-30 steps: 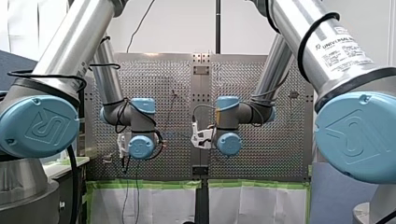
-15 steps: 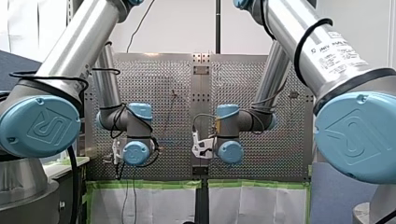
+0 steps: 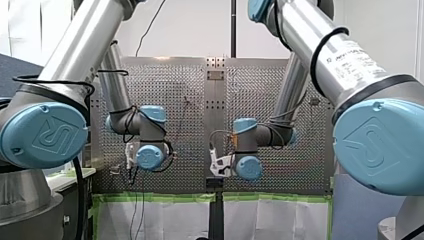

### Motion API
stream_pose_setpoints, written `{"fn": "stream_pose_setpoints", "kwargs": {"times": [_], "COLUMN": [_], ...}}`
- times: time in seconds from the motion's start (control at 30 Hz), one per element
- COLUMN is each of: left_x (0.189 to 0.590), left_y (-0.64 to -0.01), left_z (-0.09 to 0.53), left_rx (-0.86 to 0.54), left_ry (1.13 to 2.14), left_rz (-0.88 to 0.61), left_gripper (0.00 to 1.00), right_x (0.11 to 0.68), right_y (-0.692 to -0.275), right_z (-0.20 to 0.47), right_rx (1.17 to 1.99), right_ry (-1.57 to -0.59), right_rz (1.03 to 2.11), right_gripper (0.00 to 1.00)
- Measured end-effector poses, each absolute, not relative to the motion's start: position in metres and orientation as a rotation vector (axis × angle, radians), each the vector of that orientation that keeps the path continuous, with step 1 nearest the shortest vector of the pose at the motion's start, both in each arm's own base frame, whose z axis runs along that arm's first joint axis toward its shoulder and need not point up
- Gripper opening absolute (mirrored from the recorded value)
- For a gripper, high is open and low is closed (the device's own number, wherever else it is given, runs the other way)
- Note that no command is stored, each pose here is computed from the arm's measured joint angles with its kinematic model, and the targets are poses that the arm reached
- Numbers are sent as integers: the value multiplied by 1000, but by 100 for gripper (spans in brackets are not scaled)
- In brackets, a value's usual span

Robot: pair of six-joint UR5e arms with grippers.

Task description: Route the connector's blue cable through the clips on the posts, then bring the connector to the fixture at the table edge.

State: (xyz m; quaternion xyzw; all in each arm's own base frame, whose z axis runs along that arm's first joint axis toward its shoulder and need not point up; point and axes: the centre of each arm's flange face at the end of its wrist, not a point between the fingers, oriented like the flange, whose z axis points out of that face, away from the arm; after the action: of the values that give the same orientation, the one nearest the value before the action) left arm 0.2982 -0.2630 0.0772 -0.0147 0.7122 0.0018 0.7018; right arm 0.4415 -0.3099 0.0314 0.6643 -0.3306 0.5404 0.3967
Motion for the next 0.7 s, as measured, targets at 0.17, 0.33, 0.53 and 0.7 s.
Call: {"fn": "stream_pose_setpoints", "kwargs": {"times": [0.17, 0.33, 0.53, 0.7], "left_x": [301, 298, 298, 302], "left_y": [-264, -263, -263, -263], "left_z": [79, 77, 76, 75], "left_rx": [-14, -1, 1, -9], "left_ry": [1613, 1642, 1646, 1645], "left_rz": [14, 27, 29, 32], "left_gripper": [1, 1, 1, 1], "right_x": [440, 438, 433, 433], "right_y": [-318, -316, -311, -309], "right_z": [50, 51, 47, 47], "right_rx": [1676, 1706, 1757, 1785], "right_ry": [-840, -847, -857, -861], "right_rz": [1355, 1327, 1281, 1261], "right_gripper": [2, 2, 2, 2]}}
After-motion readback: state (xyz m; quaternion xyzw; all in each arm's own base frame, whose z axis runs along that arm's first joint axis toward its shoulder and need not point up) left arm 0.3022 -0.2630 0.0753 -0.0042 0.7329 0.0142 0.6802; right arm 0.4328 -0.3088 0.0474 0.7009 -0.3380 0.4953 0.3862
